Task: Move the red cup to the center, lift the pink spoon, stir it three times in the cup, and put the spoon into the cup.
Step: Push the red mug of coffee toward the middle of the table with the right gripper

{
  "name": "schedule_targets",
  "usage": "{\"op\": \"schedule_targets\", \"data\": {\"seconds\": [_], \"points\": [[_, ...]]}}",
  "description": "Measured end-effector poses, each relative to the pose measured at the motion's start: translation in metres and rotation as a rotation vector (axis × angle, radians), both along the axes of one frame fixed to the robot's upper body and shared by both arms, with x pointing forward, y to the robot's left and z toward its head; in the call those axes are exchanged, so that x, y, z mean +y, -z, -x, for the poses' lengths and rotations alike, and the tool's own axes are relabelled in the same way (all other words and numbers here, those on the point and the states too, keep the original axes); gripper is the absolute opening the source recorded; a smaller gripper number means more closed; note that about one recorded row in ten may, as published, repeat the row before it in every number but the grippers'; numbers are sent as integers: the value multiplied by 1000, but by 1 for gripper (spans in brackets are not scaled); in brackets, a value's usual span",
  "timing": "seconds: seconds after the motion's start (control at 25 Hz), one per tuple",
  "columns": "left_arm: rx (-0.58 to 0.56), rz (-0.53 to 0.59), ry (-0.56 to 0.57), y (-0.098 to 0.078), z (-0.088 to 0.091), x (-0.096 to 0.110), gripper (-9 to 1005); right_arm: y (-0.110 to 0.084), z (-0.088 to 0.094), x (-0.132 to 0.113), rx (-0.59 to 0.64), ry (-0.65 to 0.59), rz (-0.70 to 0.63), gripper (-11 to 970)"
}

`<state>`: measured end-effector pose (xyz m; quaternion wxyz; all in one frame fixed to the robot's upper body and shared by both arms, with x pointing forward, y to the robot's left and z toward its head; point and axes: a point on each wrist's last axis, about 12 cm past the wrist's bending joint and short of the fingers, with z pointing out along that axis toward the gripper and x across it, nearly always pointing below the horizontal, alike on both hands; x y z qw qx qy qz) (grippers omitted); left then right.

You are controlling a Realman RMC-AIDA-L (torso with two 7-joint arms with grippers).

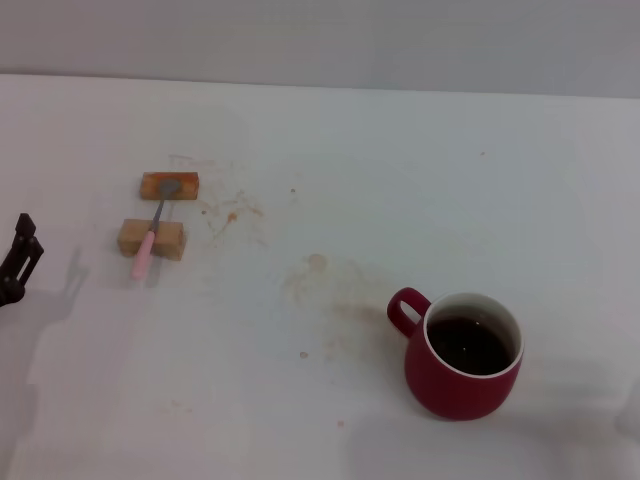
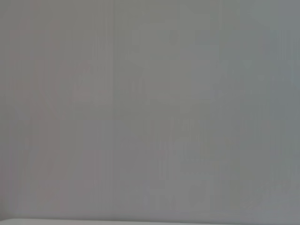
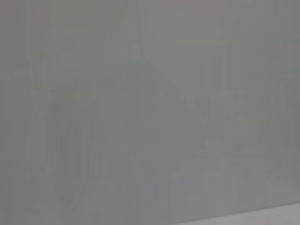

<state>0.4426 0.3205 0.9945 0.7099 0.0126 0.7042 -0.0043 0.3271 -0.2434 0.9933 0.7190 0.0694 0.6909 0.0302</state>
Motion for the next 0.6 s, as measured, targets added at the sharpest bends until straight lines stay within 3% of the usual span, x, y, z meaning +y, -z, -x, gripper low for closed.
{"op": "schedule_targets", "data": {"seconds": [0.6], "points": [[-7,0,5,-2,-7,-1,853,6,9,31,105,-164,-75,0]]}}
